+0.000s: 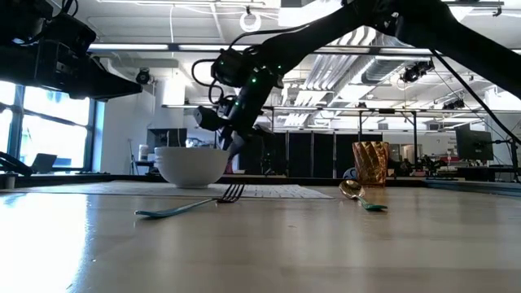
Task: Pick & Place Utensil
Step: Put the white bowl on the gray mat, then put the orange cup to the top right of the white bowl on the gray mat, then put the purple straw into the orange cup on the gray mat
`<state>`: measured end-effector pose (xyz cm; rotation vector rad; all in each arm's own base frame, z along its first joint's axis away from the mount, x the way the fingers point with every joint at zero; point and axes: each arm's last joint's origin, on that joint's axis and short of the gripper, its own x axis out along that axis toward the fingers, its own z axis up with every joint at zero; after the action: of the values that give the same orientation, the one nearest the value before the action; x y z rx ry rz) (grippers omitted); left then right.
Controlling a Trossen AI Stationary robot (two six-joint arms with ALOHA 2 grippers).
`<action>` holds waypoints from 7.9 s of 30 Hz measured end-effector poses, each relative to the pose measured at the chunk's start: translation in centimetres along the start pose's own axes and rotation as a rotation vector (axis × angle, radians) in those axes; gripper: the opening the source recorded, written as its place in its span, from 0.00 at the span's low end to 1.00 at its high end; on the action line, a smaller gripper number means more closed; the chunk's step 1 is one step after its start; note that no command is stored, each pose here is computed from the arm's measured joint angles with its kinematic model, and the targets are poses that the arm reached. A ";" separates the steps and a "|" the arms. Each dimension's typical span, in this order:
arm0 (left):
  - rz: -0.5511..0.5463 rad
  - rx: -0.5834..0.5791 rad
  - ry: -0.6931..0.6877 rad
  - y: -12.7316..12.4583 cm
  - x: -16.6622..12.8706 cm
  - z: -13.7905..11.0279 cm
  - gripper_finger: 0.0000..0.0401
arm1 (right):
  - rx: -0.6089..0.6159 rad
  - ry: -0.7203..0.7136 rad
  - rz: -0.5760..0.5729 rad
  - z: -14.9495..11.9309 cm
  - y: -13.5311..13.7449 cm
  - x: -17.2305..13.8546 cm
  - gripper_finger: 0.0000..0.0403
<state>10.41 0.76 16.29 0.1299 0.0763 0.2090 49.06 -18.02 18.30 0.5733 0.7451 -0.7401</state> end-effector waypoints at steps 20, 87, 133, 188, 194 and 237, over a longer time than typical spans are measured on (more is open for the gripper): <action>0.000 0.000 0.001 0.0 0.0 0.0 0.06 | -0.210 0.035 -0.124 4.2 0.7 -7.3 0.52; -0.001 0.000 0.000 0.0 0.0 0.0 0.06 | 0.320 -0.337 -0.534 -16.2 -25.2 -12.5 0.99; -0.001 0.000 0.000 0.0 0.0 0.0 0.06 | 0.201 -0.549 -0.487 -12.8 -21.1 -8.5 0.94; -0.001 0.000 0.000 0.0 0.0 0.0 0.06 | -0.008 -0.395 -0.204 -6.8 -11.3 -0.9 0.99; 0.000 0.000 0.000 0.0 0.0 0.0 0.06 | -0.009 -0.345 -0.218 -6.7 -11.3 -2.1 0.99; -0.001 0.001 0.003 0.0 0.0 0.0 0.06 | -0.237 0.282 -0.062 -19.5 -0.2 -19.6 0.98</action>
<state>10.41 0.76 16.27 0.1302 0.0789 0.2084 31.19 2.87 21.46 0.4442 1.0998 -0.6231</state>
